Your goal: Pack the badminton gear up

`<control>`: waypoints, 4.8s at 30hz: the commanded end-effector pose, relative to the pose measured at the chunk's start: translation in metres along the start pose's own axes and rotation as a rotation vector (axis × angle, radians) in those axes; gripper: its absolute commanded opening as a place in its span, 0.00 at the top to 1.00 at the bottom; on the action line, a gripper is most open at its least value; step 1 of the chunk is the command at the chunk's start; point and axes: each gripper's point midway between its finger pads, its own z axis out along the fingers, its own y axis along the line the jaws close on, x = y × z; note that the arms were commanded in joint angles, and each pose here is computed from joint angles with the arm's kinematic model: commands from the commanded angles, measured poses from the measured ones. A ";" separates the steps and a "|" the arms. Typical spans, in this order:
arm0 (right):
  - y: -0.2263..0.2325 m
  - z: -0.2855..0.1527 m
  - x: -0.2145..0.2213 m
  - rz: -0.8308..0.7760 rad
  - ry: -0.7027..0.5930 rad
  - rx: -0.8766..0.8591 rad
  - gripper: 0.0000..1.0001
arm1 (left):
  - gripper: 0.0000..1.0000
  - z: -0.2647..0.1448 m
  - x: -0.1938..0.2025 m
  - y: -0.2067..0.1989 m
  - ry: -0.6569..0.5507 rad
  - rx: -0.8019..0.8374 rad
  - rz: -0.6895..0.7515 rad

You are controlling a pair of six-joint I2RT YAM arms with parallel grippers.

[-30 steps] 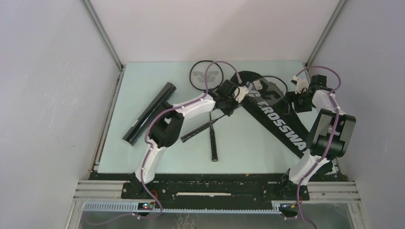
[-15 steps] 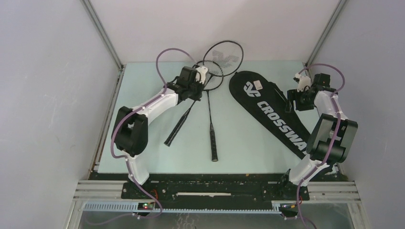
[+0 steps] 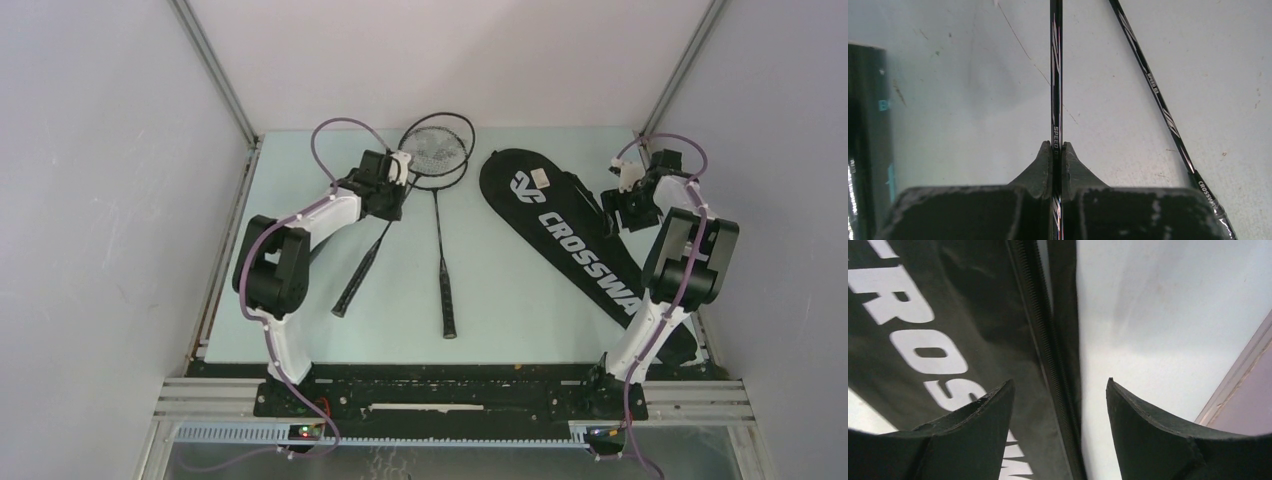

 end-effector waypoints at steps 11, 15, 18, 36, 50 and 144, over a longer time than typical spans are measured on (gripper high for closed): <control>-0.006 0.026 0.033 -0.212 0.175 -0.131 0.32 | 0.63 0.012 0.018 -0.011 0.020 0.050 -0.025; -0.004 0.025 0.034 -0.210 0.170 -0.127 0.61 | 0.47 0.003 0.013 -0.013 0.007 0.063 -0.015; -0.005 0.009 0.019 -0.202 0.105 -0.091 0.87 | 0.35 -0.007 0.003 -0.017 -0.020 0.085 -0.006; 0.120 -0.128 -0.046 -0.399 -0.387 0.362 1.00 | 0.20 -0.101 -0.102 -0.123 -0.293 0.642 -0.066; 0.248 -0.081 0.004 -0.549 -0.379 0.065 1.00 | 0.22 -0.077 -0.106 -0.179 -0.214 0.773 -0.297; 0.337 -0.118 -0.006 -0.569 -0.487 -0.298 1.00 | 0.46 -0.010 -0.081 -0.183 -0.116 0.611 -0.563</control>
